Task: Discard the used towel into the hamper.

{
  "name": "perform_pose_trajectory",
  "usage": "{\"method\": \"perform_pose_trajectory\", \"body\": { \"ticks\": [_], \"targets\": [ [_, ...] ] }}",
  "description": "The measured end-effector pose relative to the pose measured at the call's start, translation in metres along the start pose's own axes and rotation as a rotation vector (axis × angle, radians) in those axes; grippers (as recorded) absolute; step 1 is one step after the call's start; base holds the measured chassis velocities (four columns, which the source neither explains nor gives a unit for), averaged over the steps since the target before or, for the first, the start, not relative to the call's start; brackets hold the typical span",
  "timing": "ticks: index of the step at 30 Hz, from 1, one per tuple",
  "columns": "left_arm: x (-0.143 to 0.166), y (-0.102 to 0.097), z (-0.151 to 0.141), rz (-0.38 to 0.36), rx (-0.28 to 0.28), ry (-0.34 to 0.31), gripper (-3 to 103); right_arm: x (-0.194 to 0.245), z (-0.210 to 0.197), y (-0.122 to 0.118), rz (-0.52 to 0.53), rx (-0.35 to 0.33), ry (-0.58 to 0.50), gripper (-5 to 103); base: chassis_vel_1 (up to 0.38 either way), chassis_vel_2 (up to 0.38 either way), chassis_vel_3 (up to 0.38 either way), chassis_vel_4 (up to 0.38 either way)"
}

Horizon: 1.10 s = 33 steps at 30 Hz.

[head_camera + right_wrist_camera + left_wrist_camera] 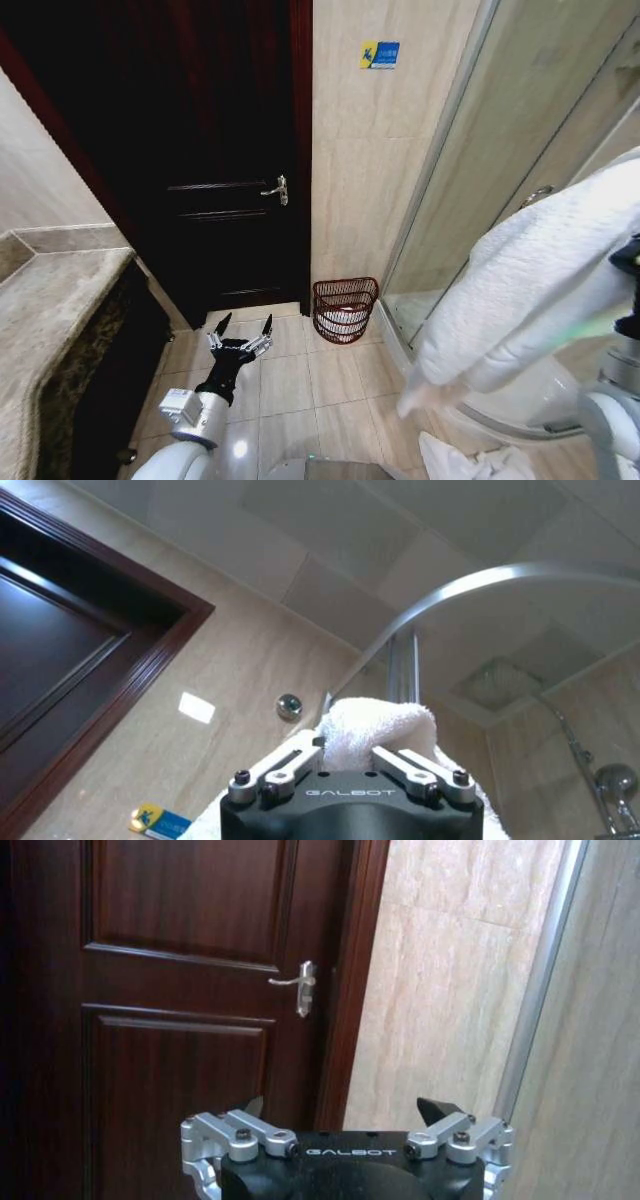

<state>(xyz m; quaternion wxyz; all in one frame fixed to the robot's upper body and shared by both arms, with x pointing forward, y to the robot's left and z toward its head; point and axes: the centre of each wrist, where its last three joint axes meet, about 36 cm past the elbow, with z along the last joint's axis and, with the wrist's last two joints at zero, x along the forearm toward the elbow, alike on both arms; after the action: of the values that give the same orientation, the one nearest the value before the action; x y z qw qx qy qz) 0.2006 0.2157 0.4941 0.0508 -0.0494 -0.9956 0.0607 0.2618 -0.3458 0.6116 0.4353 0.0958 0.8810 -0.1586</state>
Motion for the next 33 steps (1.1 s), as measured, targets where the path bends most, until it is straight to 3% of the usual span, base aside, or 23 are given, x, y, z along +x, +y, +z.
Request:
{"method": "perform_pose_trajectory", "body": {
  "ticks": [33],
  "targets": [
    [0.0000, 0.0000, 0.0000, 0.000, 0.000, 0.000, 100, -0.0013, 0.0007, 0.0030, 0.023, -0.033, -0.027, 5, 0.031, 0.030, 0.030, 0.031]
  ]
}}
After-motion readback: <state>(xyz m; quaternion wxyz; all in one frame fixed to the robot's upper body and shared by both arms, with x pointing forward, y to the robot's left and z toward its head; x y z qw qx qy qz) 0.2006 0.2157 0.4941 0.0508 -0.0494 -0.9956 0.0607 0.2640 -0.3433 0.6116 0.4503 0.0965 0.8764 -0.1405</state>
